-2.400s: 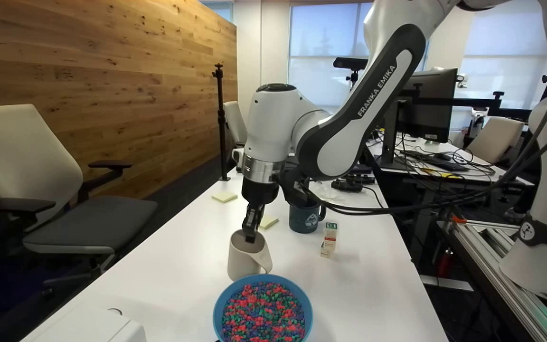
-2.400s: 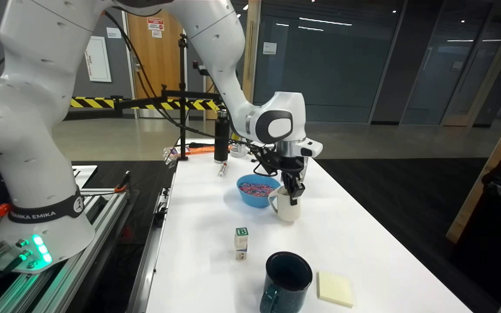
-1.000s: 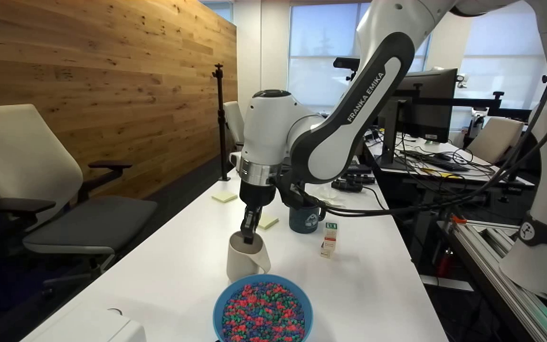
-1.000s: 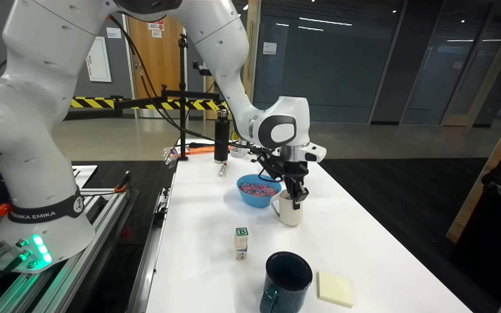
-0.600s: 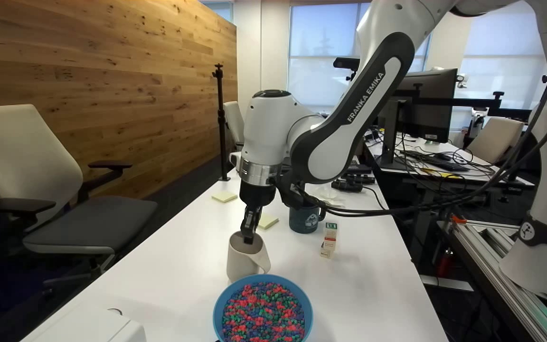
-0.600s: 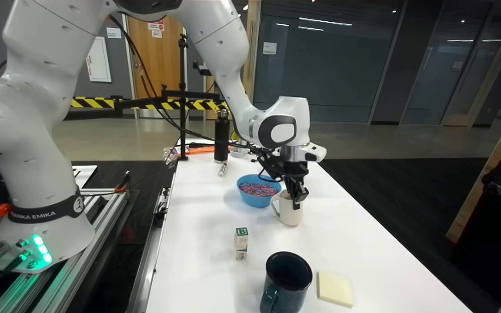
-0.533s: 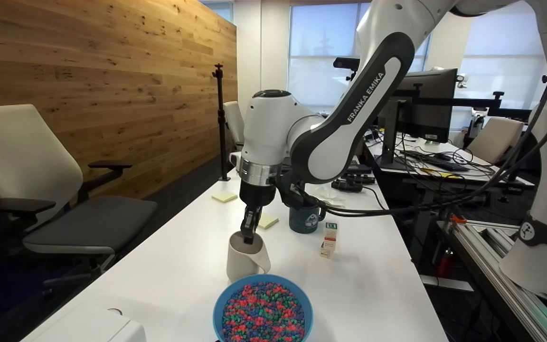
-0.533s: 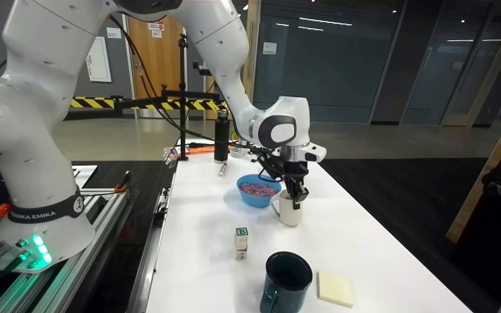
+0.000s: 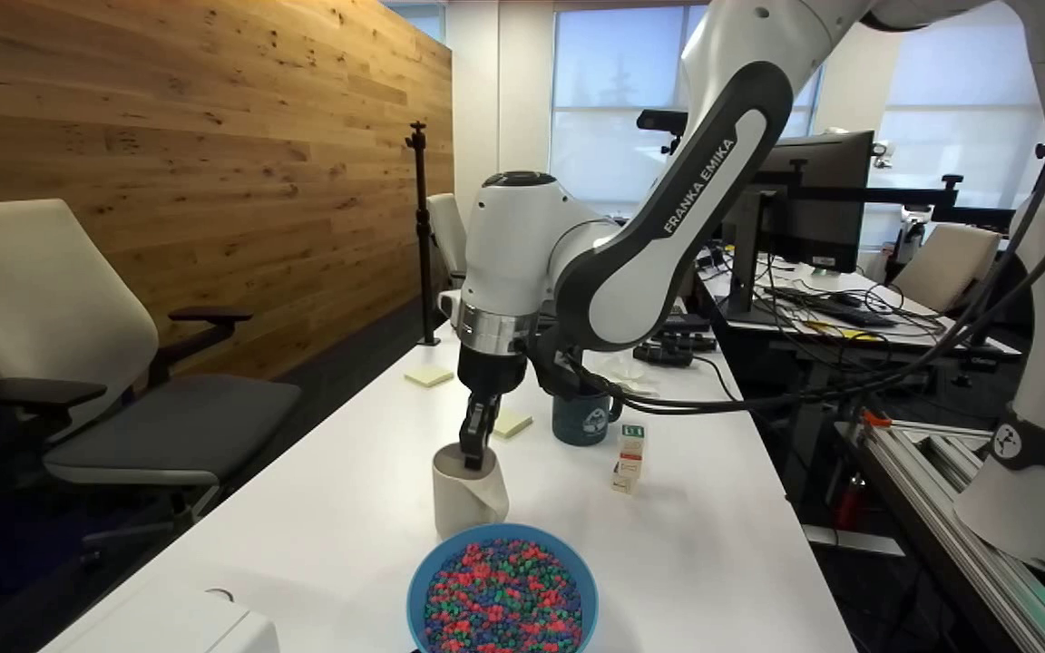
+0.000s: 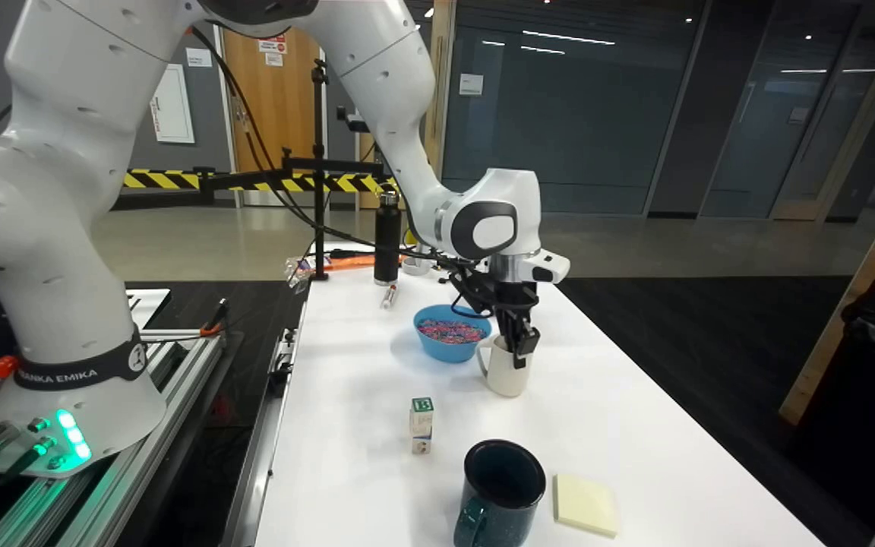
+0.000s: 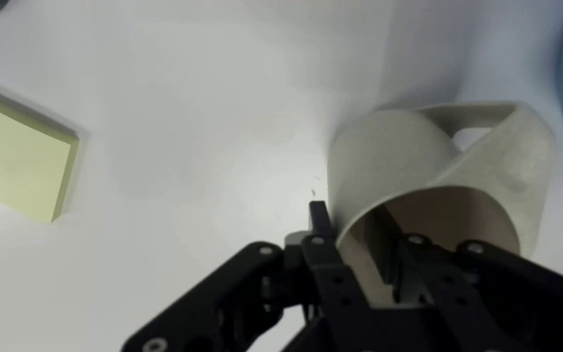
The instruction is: Pour the contents of the white cu into the blue bowl
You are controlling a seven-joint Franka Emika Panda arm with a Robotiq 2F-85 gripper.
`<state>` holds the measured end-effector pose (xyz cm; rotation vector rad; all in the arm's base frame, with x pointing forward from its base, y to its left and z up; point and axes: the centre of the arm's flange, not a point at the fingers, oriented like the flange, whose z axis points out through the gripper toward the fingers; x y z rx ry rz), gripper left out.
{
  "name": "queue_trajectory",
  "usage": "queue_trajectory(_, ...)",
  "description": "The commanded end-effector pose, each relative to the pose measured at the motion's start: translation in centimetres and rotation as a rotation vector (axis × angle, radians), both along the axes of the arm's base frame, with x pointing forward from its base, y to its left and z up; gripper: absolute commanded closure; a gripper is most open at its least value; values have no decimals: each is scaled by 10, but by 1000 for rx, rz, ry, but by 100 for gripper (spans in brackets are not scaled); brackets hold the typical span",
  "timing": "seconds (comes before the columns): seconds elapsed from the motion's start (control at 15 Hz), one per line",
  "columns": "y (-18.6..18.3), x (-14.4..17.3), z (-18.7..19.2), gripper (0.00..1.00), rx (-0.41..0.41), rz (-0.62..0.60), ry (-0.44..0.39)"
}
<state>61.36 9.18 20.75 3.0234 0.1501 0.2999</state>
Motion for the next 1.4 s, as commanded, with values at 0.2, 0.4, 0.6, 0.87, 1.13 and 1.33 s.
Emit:
queue_trajectory(0.2,1,0,1,45,-6,4,-2)
queue_trajectory(0.4,3,-2,5,16,-22,-1,-14)
queue_trajectory(0.6,5,-6,18,1,-40,6,-40)
queue_trajectory(0.87,15,-8,37,0,-57,23,-80)
queue_trajectory(1.13,28,-9,58,0,-41,31,-108)
queue_trajectory(1.33,39,-12,71,0,-9,41,-115)
